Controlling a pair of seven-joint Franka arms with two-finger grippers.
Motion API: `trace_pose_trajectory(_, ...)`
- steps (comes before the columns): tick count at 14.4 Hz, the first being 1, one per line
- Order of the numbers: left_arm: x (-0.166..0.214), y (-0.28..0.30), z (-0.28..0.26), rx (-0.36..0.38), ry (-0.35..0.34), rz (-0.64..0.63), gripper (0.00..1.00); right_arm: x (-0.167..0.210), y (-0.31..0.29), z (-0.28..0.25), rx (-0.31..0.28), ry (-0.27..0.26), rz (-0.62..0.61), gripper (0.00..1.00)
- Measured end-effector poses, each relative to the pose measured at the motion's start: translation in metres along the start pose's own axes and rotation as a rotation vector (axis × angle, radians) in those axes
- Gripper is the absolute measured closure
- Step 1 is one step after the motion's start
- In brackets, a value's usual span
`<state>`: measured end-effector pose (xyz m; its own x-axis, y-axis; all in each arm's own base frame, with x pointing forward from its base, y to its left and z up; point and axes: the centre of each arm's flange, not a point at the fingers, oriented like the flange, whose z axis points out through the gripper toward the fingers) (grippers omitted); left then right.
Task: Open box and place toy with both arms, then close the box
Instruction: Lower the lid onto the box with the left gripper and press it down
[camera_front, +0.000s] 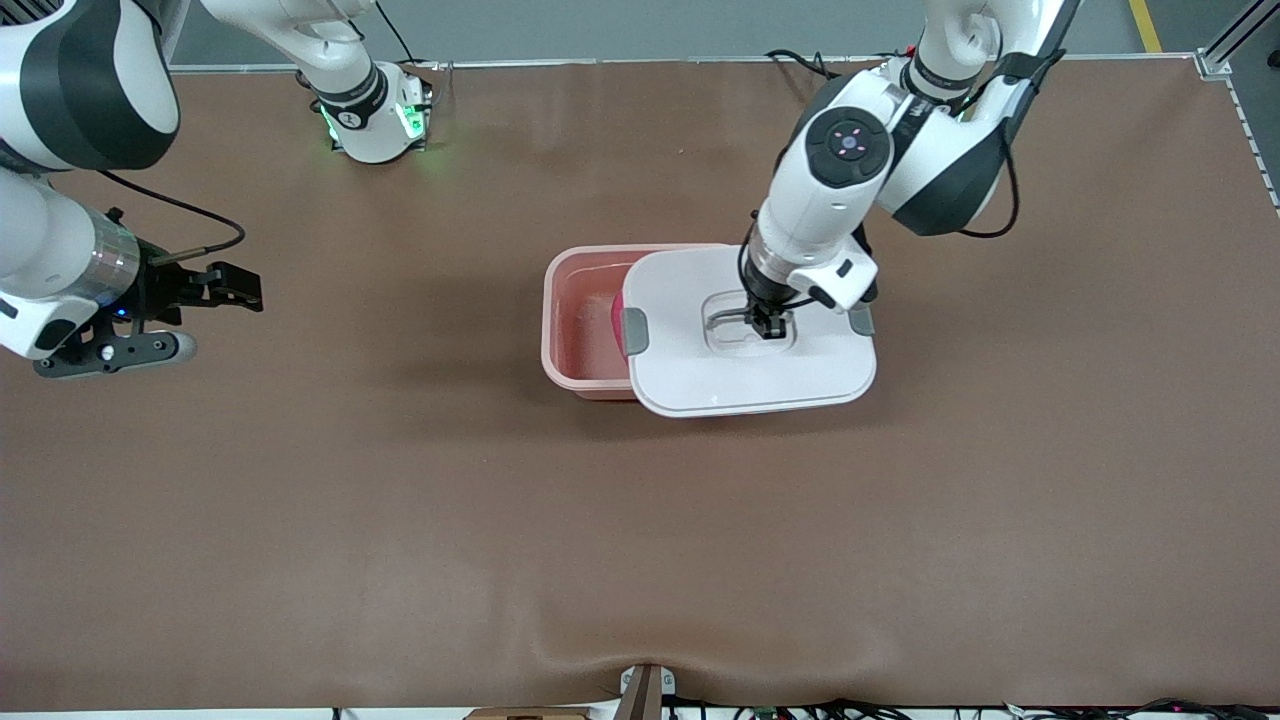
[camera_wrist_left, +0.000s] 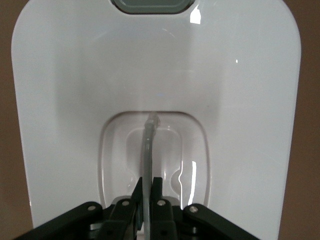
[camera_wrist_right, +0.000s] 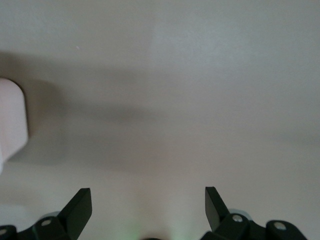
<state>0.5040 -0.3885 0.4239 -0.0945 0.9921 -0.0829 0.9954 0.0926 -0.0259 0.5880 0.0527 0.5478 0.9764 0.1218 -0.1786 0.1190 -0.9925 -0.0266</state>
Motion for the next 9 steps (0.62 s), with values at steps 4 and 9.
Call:
trace_pose_trajectory(4,-0.033,-0.018,0.018,-0.023,0.019,-0.036,0.93,0.0,0.009,-0.002,0.018,0.011,0.036,0.0)
trace_pose_trajectory(9,-0.065,-0.034,0.032,-0.018,0.008,-0.056,0.93,-0.013,0.035,-0.017,0.026,0.027,0.085,0.0)
